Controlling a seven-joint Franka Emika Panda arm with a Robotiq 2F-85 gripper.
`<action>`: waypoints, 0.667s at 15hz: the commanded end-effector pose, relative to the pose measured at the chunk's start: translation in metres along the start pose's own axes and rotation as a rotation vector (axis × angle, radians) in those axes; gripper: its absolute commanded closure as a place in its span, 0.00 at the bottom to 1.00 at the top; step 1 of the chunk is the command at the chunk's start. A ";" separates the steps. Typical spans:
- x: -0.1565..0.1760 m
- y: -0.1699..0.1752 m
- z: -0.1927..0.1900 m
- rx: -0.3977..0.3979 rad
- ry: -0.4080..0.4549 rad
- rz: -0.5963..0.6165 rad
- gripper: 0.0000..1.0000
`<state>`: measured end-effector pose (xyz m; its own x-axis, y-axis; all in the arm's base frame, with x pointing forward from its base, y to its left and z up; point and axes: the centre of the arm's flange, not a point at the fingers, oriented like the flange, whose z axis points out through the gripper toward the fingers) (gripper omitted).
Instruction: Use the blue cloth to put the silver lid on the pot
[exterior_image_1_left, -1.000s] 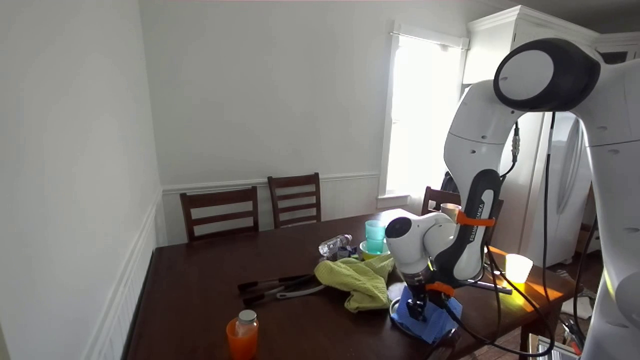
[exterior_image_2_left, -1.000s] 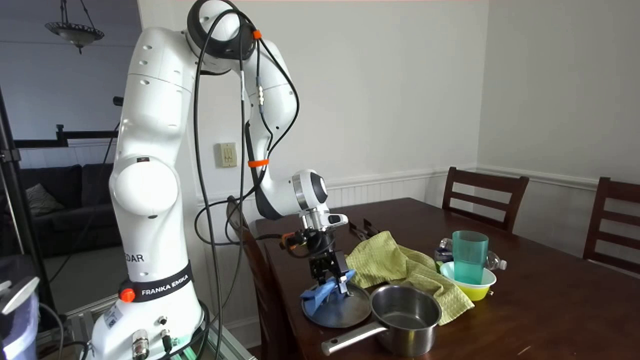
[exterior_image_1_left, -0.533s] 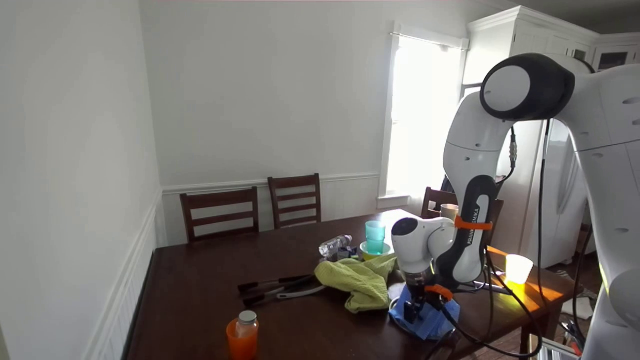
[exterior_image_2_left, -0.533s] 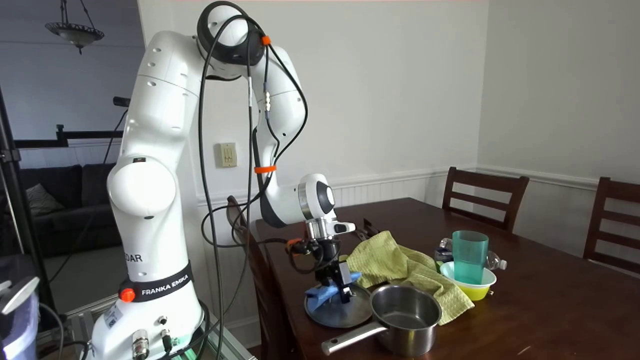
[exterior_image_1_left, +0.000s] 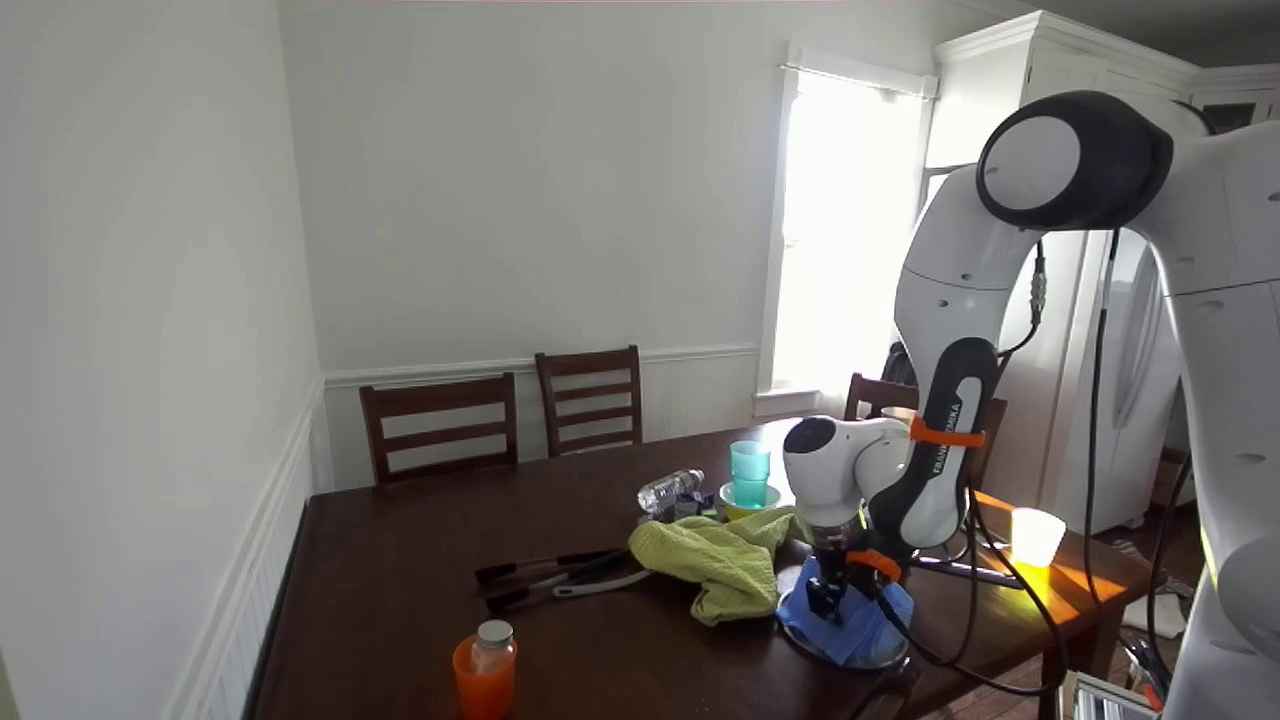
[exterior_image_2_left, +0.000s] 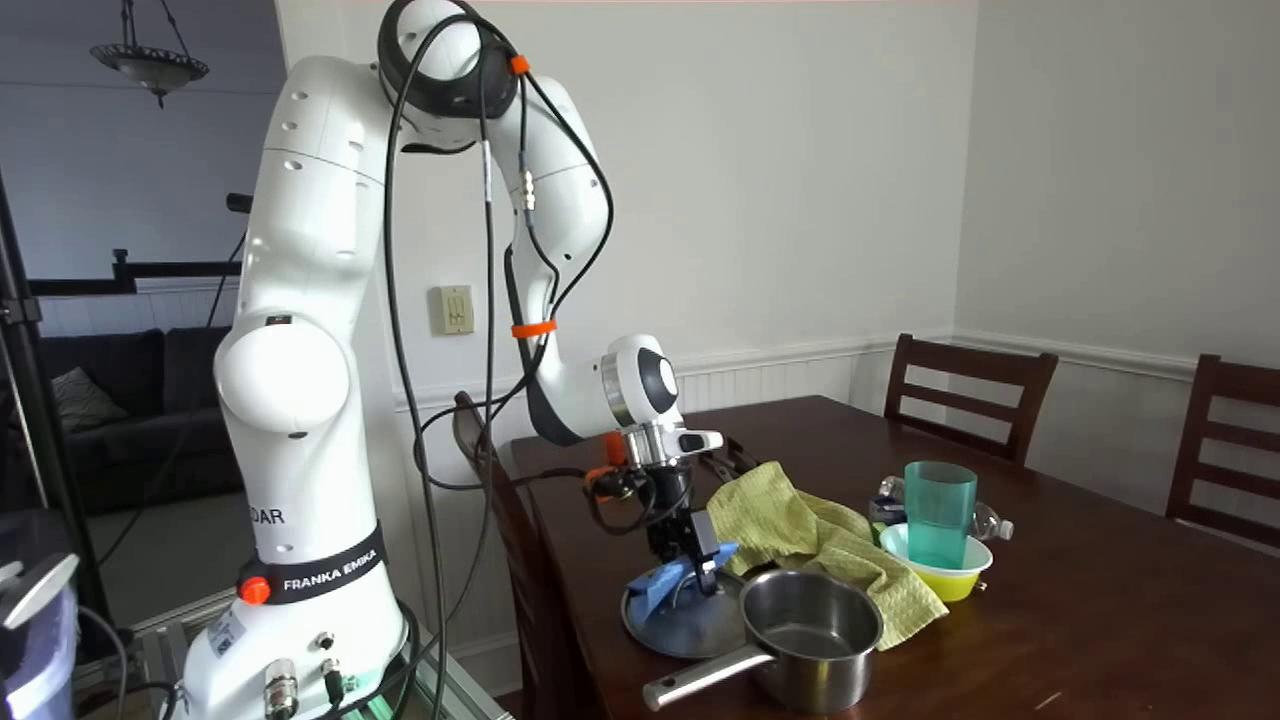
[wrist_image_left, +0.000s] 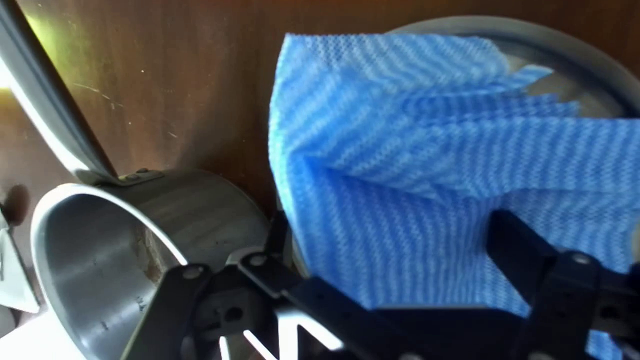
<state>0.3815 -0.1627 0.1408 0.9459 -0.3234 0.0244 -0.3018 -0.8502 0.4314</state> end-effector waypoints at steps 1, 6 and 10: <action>0.003 0.012 -0.026 -0.033 0.010 0.033 0.00; 0.013 0.018 -0.049 -0.063 0.031 0.061 0.00; 0.015 0.018 -0.050 -0.044 0.043 0.070 0.00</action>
<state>0.3966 -0.1636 0.1858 0.9340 -0.3468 0.0860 -0.3438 -0.8065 0.4809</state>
